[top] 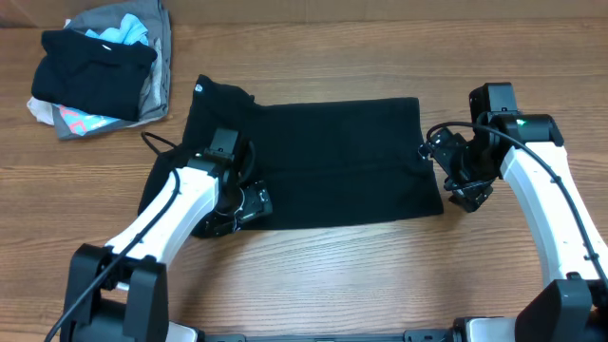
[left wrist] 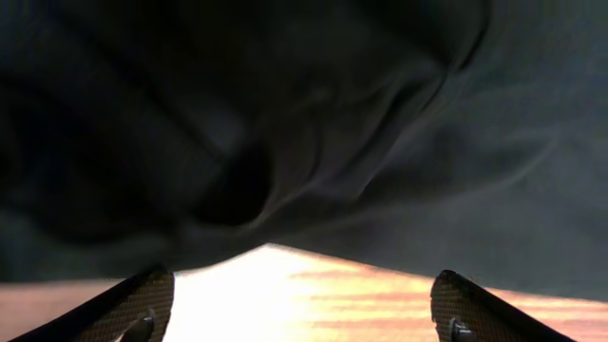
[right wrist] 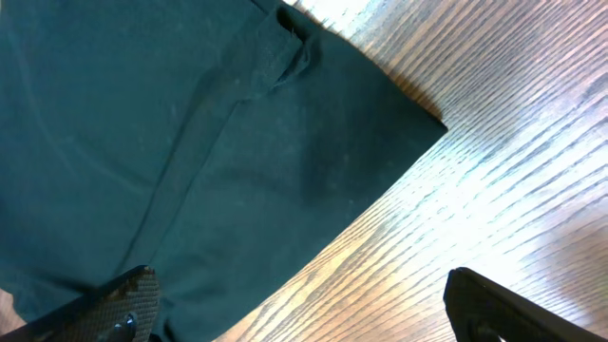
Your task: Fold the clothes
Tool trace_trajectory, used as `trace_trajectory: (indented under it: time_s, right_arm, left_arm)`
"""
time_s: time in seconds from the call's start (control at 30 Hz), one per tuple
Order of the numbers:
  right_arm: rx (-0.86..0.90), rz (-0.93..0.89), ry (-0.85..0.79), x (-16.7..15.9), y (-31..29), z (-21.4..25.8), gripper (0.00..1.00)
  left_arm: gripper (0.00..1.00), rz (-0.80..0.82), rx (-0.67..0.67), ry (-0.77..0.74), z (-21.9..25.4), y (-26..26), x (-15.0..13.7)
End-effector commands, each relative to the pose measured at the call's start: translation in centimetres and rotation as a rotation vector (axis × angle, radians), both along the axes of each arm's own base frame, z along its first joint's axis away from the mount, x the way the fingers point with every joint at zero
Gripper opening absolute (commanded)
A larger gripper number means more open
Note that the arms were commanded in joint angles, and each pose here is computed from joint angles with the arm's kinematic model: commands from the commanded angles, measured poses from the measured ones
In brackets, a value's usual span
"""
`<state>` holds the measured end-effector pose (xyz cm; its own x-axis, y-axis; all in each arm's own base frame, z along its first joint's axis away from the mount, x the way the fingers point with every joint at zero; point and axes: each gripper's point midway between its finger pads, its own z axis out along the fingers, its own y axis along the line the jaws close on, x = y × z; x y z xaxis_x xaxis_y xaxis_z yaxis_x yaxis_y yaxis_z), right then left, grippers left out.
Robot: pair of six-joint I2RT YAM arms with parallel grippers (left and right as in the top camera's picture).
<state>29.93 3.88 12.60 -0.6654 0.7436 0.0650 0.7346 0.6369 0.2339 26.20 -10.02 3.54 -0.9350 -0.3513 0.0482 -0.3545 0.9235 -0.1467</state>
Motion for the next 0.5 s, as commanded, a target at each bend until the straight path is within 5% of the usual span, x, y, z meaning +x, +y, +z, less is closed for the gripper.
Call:
trace_trajectory:
  time_s: [0.0,0.47]
  right_arm:
    - [-0.013,0.028,-0.023,0.4,-0.1,0.5,1.0]
    - [-0.04,0.053,-0.015,0.0,-0.5,0.1,1.0]
  left_arm:
    - [0.88,0.009,-0.012,0.009,-0.9,-0.5,0.2]
    - [0.73,-0.04,0.046,-0.144,-1.2,0.1,3.9]
